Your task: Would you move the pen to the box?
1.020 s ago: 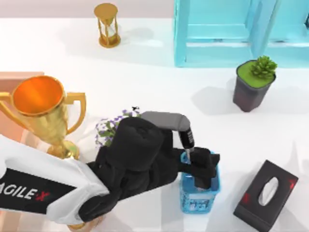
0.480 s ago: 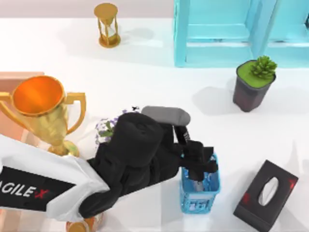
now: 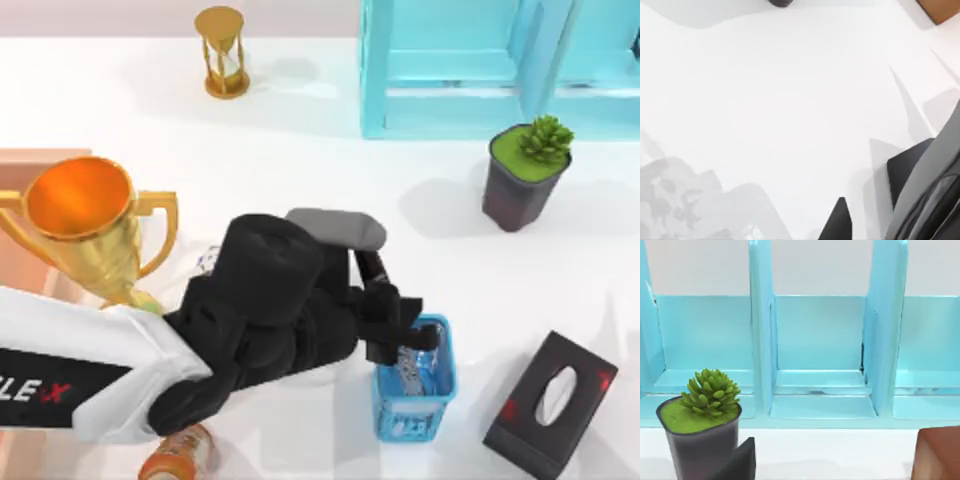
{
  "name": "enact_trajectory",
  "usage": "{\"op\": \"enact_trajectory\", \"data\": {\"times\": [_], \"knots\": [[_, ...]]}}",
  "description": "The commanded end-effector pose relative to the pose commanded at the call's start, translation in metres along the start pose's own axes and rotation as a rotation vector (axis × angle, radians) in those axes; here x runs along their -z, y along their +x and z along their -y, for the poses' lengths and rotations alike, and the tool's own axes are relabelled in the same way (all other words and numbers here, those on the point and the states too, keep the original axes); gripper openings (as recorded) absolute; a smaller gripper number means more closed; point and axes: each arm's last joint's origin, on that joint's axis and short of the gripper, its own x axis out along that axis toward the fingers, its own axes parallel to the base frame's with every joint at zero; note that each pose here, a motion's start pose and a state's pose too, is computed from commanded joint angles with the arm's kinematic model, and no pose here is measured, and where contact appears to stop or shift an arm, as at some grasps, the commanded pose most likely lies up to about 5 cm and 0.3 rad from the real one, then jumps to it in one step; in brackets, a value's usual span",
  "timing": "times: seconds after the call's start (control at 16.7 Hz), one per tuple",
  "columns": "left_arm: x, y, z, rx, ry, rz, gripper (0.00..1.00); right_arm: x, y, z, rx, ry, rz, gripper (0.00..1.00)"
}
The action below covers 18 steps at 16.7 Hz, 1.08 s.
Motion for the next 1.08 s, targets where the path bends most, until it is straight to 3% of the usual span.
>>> {"op": "enact_trajectory", "data": {"times": [0.36, 0.72, 0.9, 1.08], "knots": [[-0.042, -0.052, -0.006, 0.023, 0.019, -0.069, 0.0, 0.0, 0.0, 0.0, 0.0, 0.0, 0.0, 1.0], [-0.091, -0.139, -0.008, 0.029, 0.025, 0.019, 0.0, 0.0, 0.0, 0.0, 0.0, 0.0, 0.0, 1.0], [-0.097, -0.167, -0.015, -0.002, 0.001, 0.053, 0.0, 0.0, 0.0, 0.0, 0.0, 0.0, 0.0, 1.0], [-0.096, -0.172, -0.019, -0.017, -0.014, 0.055, 0.0, 0.0, 0.0, 0.0, 0.0, 0.0, 0.0, 1.0]]}}
